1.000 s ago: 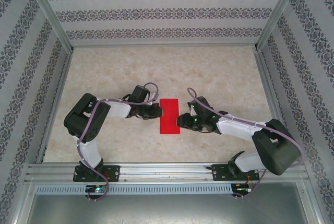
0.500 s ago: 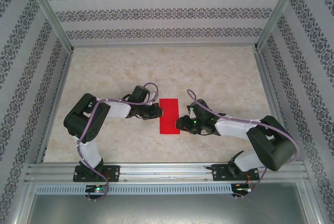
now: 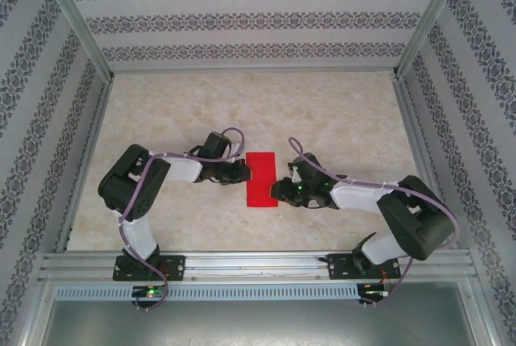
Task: Fold a paper plane with a square sheet of paper (fold left side to right side)
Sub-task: Fold the triangle a second time at the center of the table.
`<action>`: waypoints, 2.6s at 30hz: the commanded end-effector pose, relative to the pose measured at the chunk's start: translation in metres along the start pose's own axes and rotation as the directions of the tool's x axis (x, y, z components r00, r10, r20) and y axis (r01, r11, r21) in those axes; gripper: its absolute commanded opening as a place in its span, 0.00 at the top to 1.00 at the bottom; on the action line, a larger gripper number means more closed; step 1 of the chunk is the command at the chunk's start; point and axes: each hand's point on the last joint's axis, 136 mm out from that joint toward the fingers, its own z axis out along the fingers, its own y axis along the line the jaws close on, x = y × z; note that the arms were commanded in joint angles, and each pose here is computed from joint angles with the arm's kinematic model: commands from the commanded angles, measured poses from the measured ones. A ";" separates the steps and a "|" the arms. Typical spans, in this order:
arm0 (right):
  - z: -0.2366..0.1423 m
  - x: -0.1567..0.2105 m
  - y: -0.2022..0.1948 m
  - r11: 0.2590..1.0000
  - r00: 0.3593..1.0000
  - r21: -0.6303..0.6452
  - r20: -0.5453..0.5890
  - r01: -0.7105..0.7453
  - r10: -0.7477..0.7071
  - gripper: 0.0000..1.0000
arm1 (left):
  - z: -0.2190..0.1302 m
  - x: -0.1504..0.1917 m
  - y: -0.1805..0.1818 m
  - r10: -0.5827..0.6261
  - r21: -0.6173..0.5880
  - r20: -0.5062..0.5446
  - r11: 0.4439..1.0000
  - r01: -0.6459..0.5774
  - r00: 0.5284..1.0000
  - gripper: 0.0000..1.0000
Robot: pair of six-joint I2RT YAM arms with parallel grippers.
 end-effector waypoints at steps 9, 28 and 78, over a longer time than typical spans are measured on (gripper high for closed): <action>0.002 -0.003 0.015 0.997 1.000 -0.078 0.008 0.009 -0.008 0.64 | 0.001 0.026 0.029 -0.054 -0.113 -0.057 0.992 0.048 0.997 1.00; 0.008 -0.032 0.022 0.988 0.999 -0.152 0.032 0.028 -0.024 0.64 | -0.001 0.024 0.023 -0.041 -0.093 -0.056 0.995 0.035 0.998 1.00; -0.003 -0.061 0.027 0.968 0.999 -0.249 0.011 -0.041 0.045 1.00 | -0.078 0.000 -0.047 0.355 -0.095 0.155 0.934 -0.344 0.922 0.56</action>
